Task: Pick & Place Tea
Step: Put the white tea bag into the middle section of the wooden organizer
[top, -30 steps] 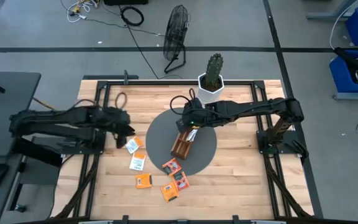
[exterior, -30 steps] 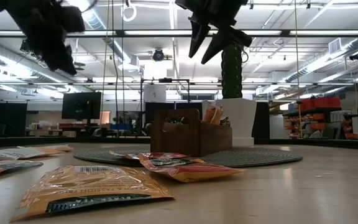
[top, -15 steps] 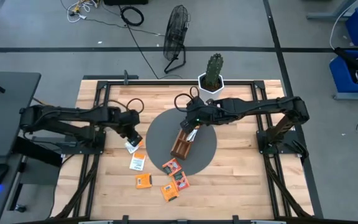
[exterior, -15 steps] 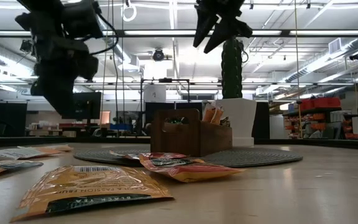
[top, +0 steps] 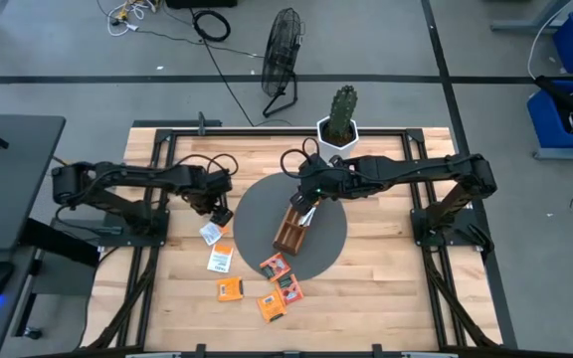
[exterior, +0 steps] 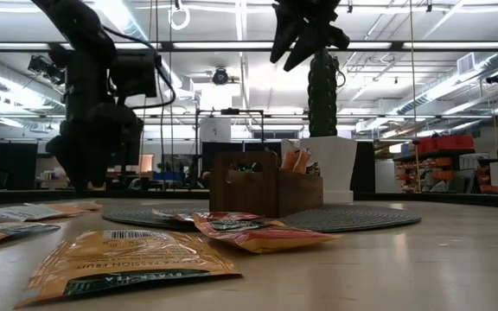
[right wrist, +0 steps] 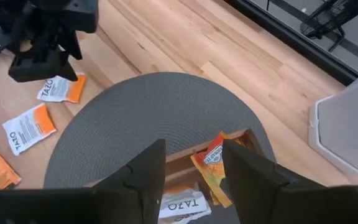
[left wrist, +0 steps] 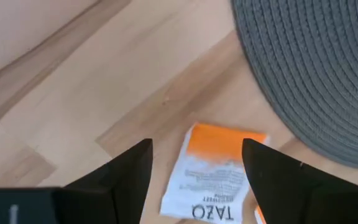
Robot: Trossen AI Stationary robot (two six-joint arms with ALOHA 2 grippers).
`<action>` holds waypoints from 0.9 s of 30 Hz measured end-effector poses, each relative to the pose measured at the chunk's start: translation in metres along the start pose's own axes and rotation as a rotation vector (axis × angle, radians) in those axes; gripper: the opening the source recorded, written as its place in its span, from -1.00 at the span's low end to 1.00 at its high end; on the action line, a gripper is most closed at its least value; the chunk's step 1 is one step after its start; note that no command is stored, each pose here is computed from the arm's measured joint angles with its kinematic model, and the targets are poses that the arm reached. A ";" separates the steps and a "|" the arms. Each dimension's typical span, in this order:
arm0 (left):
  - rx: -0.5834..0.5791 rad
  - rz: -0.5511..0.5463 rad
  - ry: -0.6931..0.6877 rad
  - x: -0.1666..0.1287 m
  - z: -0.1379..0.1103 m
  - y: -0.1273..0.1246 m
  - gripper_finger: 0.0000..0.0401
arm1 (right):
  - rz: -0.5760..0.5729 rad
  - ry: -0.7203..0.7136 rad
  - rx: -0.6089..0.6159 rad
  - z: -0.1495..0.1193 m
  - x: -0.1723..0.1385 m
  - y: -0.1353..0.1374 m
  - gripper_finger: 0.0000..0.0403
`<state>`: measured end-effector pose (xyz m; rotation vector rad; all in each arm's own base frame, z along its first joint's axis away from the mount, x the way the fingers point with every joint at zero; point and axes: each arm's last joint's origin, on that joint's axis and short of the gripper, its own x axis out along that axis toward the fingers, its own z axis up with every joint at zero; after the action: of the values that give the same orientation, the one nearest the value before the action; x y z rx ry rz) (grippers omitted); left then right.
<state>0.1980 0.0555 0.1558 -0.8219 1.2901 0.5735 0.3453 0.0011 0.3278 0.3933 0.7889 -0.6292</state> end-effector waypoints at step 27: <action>0.109 -0.013 0.087 0.023 0.007 0.000 -0.90 | -0.025 -0.012 -0.019 0.000 0.000 -0.001 -0.19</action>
<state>0.2070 0.0596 0.1341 -0.7715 1.3820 0.4574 0.3447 0.0004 0.3278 0.3625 0.7889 -0.6459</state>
